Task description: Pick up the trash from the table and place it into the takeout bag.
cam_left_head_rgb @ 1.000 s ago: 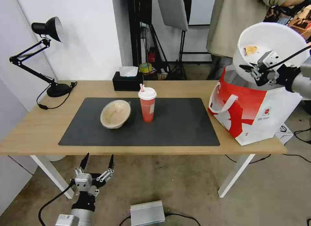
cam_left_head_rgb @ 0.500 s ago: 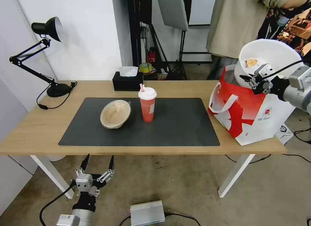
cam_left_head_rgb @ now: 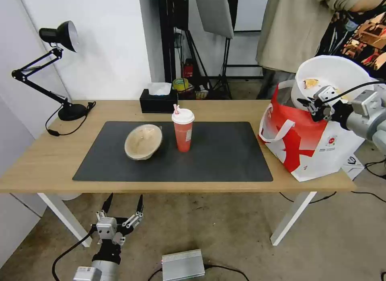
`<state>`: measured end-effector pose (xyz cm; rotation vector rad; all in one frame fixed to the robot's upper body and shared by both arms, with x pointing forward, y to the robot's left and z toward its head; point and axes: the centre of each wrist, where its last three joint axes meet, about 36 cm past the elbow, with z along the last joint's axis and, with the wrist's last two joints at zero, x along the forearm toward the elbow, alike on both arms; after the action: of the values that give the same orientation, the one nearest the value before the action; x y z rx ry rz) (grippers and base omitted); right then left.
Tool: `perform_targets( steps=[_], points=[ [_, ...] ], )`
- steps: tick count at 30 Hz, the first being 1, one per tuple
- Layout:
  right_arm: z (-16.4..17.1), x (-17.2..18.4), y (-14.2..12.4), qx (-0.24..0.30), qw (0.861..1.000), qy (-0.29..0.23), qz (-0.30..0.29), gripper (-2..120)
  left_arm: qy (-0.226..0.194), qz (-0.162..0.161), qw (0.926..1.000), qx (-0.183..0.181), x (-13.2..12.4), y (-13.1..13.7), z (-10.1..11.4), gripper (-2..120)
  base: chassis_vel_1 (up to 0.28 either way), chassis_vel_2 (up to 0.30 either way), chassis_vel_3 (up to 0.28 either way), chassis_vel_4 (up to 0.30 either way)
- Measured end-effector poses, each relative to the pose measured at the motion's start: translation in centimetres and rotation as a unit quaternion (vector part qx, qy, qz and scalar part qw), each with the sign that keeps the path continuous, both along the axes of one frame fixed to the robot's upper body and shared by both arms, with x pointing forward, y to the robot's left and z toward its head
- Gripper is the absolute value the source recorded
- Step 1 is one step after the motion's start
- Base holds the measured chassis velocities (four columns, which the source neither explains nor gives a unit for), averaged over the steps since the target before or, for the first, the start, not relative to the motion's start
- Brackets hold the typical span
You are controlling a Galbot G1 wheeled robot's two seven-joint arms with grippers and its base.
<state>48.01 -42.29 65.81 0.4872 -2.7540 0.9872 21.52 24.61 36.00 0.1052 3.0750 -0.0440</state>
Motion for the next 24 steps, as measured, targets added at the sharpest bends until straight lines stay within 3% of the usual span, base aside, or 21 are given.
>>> perform_targets(
  steps=[10, 18, 24],
  points=[
    [-0.27, 0.1, -0.12, 0.0, 1.0, 0.0, -0.005, 0, -0.001, -0.002, 1.0, 0.001, 0.08, 0.02, -0.04, 100, 0.0, 0.0, 0.0, 0.0],
    [0.12, 0.07, -0.24, 0.0, 1.0, -0.005, -0.007, 34, -0.003, -0.003, 1.0, 0.0, 0.14, -0.06, -0.03, 100, 0.0, 0.0, 0.0, 0.0],
    [0.62, 0.0, -0.42, -0.001, 1.0, -0.01, -0.008, 51, -0.003, -0.004, 1.0, -0.001, 0.17, -0.2, -0.03, 100, 0.0, 0.0, 0.0, 0.0]
  ],
)
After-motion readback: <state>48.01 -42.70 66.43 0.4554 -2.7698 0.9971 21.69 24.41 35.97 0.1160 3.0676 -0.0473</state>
